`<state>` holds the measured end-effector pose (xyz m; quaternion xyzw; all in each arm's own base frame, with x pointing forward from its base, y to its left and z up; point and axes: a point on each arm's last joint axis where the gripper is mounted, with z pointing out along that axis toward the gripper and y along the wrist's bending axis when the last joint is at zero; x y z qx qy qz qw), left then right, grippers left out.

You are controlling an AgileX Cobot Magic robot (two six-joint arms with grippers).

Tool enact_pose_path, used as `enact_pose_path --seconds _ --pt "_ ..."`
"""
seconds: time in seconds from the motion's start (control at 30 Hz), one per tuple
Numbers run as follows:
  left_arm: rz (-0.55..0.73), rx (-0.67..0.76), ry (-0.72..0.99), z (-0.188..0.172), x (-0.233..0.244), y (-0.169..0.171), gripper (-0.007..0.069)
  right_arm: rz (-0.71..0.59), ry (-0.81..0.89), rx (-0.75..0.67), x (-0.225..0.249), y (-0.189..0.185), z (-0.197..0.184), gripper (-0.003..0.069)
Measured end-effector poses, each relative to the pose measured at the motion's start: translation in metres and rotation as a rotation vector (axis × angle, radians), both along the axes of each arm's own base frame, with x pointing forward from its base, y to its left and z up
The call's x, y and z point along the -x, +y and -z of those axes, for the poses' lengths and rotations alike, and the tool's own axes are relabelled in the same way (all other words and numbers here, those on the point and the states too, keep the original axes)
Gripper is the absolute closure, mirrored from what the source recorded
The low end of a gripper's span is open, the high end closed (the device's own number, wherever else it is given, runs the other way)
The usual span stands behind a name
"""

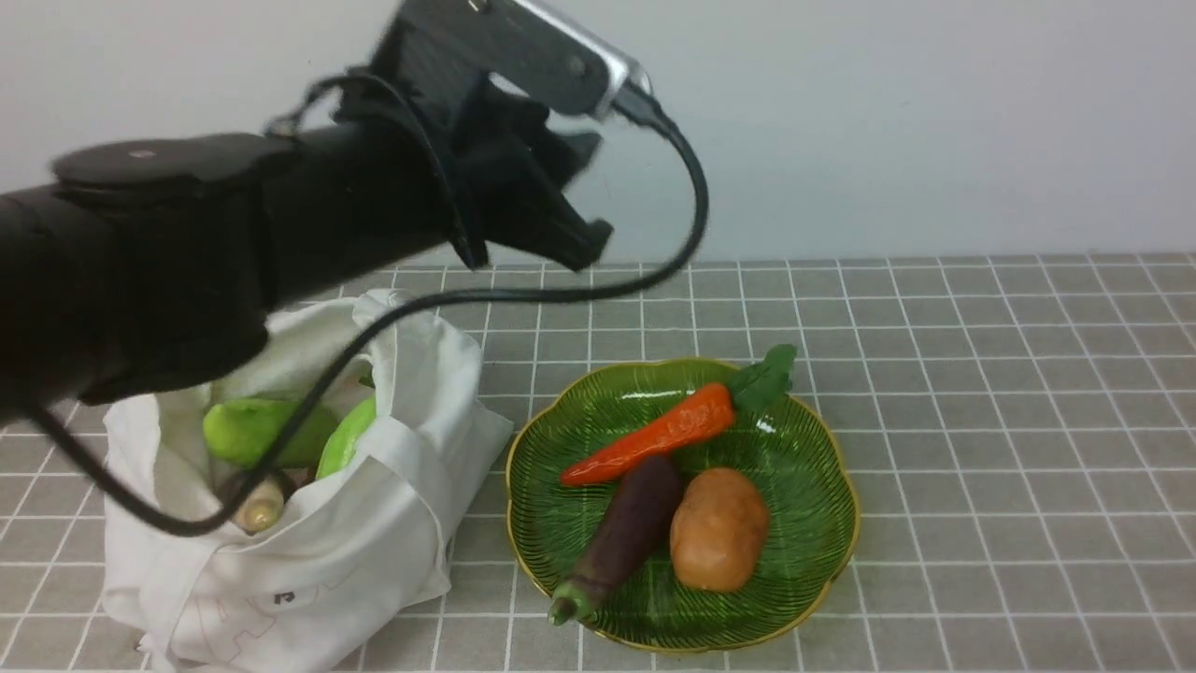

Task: Take vegetables from bag on grey coffee tablecloth place on plate.

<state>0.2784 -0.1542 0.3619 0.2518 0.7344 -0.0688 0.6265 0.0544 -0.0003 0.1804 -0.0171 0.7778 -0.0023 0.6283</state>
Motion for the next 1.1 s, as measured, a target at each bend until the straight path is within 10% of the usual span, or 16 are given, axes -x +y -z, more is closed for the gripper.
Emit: enact_pose_path --seconds 0.27,0.9,1.1 --pt "-0.177 0.040 -0.132 -0.042 0.048 0.047 0.0630 0.000 0.000 0.000 0.000 0.000 0.000 0.0673" --pt "-0.206 -0.291 -0.066 0.016 0.078 0.055 0.0630 0.000 0.000 0.000 0.000 0.000 0.000 0.0673" --pt "-0.270 -0.005 -0.016 0.006 0.087 0.061 0.0629 0.000 0.000 0.000 0.000 0.000 0.000 0.0673"
